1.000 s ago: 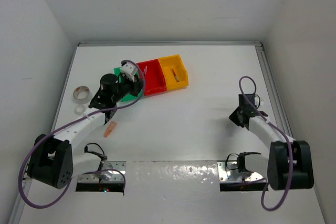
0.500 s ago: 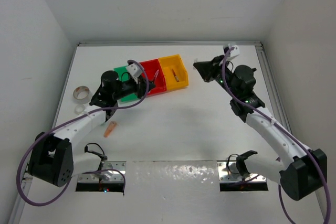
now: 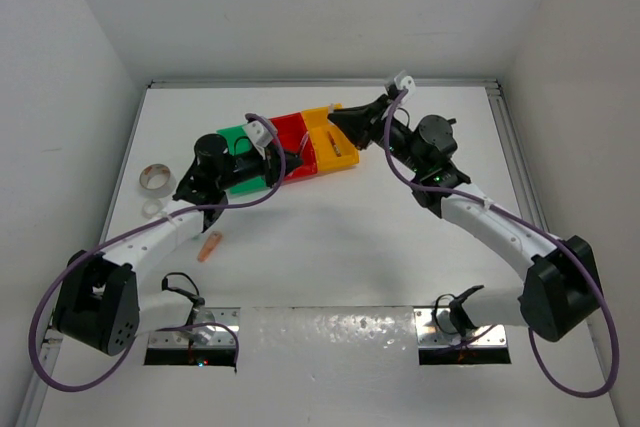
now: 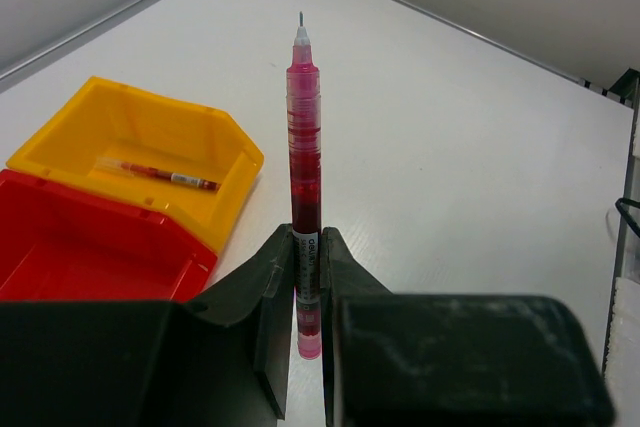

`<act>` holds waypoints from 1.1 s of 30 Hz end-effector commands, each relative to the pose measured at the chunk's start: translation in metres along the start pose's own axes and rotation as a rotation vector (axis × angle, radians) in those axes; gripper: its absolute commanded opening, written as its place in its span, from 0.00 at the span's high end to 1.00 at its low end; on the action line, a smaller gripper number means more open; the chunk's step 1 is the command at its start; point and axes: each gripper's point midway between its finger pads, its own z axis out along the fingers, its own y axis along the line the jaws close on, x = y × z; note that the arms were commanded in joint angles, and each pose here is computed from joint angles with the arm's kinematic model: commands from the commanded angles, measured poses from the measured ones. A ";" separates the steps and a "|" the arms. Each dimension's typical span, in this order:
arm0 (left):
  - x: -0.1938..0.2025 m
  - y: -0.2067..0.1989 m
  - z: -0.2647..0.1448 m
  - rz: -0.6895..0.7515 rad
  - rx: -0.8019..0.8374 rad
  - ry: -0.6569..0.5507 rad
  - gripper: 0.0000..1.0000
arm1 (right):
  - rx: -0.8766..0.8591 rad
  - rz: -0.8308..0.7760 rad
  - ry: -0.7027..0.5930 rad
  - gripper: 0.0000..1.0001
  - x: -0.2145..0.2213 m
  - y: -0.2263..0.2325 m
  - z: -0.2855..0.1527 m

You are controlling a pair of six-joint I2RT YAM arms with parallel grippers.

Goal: Sort the stationery into containers
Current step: Place the pen cap at the center of the board.

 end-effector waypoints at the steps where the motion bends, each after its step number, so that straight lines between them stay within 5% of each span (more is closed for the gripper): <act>1: -0.027 -0.004 0.006 0.053 0.028 -0.072 1.00 | -0.076 -0.127 -0.064 1.00 -0.029 0.020 0.010; 8: -0.023 0.000 0.004 0.050 0.019 -0.052 1.00 | -0.058 -0.297 0.082 1.00 -0.003 0.014 -0.005; 16: -0.024 0.003 0.004 0.061 0.016 -0.054 1.00 | 0.037 -0.214 0.196 1.00 0.015 -0.008 -0.020; 20: -0.024 0.007 0.000 0.062 -0.013 -0.053 1.00 | 0.110 -0.202 0.586 1.00 0.079 -0.036 -0.060; 24: -0.018 0.013 -0.004 0.064 -0.045 -0.029 1.00 | 0.118 -0.301 1.084 1.00 0.181 -0.053 -0.163; 27: -0.015 0.016 -0.005 0.065 -0.059 -0.023 1.00 | 0.119 -0.372 1.259 1.00 0.225 -0.062 -0.217; 33: -0.016 0.017 -0.005 0.068 -0.070 -0.027 1.00 | 0.063 -0.414 1.342 1.00 0.272 -0.068 -0.253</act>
